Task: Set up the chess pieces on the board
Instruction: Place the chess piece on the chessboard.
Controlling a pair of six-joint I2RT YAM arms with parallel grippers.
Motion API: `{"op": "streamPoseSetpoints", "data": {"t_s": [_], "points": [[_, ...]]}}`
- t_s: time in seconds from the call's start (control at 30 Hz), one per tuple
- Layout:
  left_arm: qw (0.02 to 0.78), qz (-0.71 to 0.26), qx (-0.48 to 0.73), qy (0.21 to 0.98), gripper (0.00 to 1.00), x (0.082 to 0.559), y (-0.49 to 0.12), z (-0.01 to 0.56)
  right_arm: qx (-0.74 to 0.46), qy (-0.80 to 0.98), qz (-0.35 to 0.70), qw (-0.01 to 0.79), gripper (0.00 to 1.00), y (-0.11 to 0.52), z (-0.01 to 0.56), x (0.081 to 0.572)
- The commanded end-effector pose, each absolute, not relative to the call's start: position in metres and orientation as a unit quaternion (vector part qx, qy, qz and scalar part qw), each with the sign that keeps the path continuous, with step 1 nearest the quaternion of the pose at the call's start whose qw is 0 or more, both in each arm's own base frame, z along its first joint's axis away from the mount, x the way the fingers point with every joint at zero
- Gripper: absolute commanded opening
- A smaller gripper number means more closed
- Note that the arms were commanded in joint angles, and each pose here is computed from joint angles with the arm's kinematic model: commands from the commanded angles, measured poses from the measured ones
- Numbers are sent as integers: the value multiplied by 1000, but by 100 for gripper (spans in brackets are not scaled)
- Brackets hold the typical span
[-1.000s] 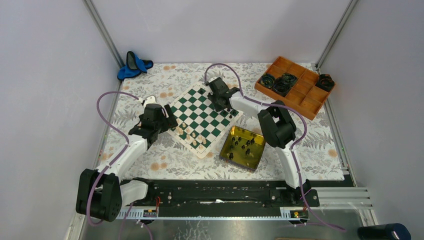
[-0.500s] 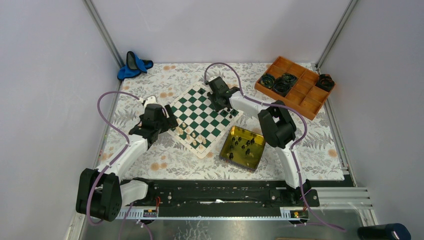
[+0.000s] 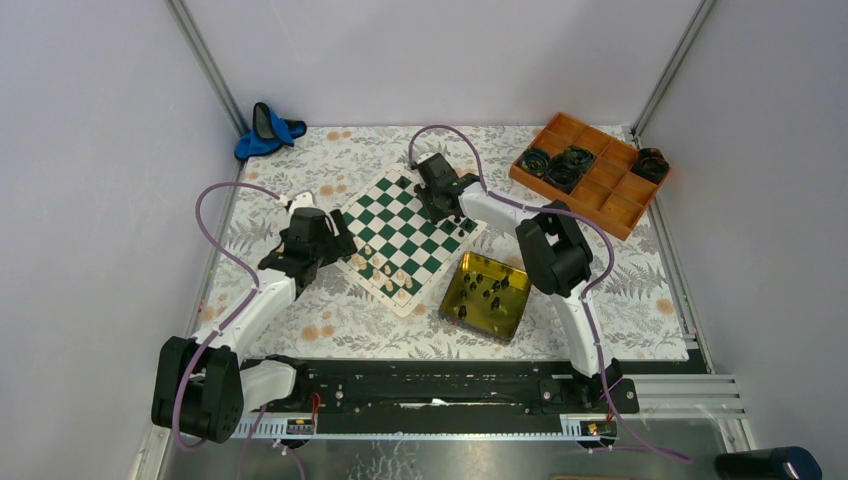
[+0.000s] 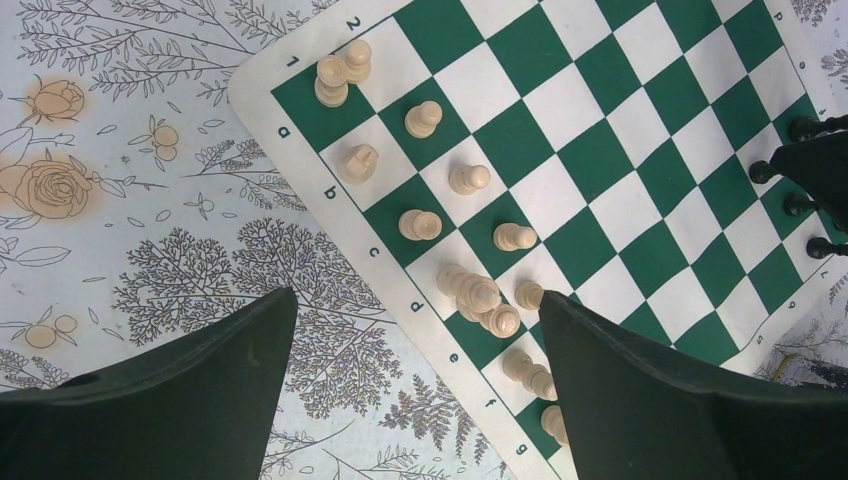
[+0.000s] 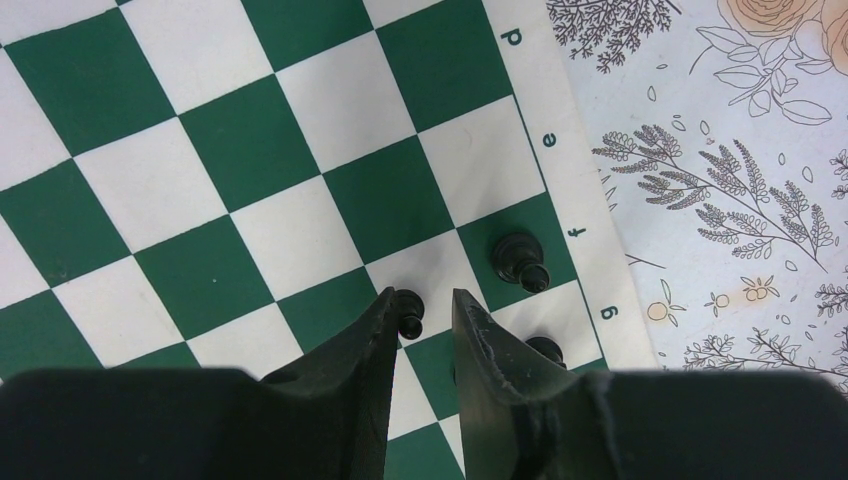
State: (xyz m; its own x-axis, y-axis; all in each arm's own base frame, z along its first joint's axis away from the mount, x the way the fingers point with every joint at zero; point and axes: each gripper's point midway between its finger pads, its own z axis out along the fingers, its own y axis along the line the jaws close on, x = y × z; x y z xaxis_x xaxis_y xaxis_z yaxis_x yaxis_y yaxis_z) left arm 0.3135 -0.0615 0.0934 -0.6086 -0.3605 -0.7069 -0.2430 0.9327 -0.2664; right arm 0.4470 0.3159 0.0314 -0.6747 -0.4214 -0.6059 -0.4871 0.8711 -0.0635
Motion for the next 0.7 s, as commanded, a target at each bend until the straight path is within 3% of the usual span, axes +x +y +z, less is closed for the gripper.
{"op": "streamPoseSetpoints", "data": {"t_s": [0.0,0.33,0.5,0.67], "points": [[431,-82,-165,883,99,324,-66,102,-247,907,63,334,33,320,50,453],[429,-82,-164,885,99,324,-67,101,-250,910,57,326,32,316,41,450],[428,-82,-163,885,99,325,-68,101,-252,910,55,324,19,315,40,449],[426,-82,-162,886,99,325,-68,100,-252,911,56,322,16,316,39,448]]}}
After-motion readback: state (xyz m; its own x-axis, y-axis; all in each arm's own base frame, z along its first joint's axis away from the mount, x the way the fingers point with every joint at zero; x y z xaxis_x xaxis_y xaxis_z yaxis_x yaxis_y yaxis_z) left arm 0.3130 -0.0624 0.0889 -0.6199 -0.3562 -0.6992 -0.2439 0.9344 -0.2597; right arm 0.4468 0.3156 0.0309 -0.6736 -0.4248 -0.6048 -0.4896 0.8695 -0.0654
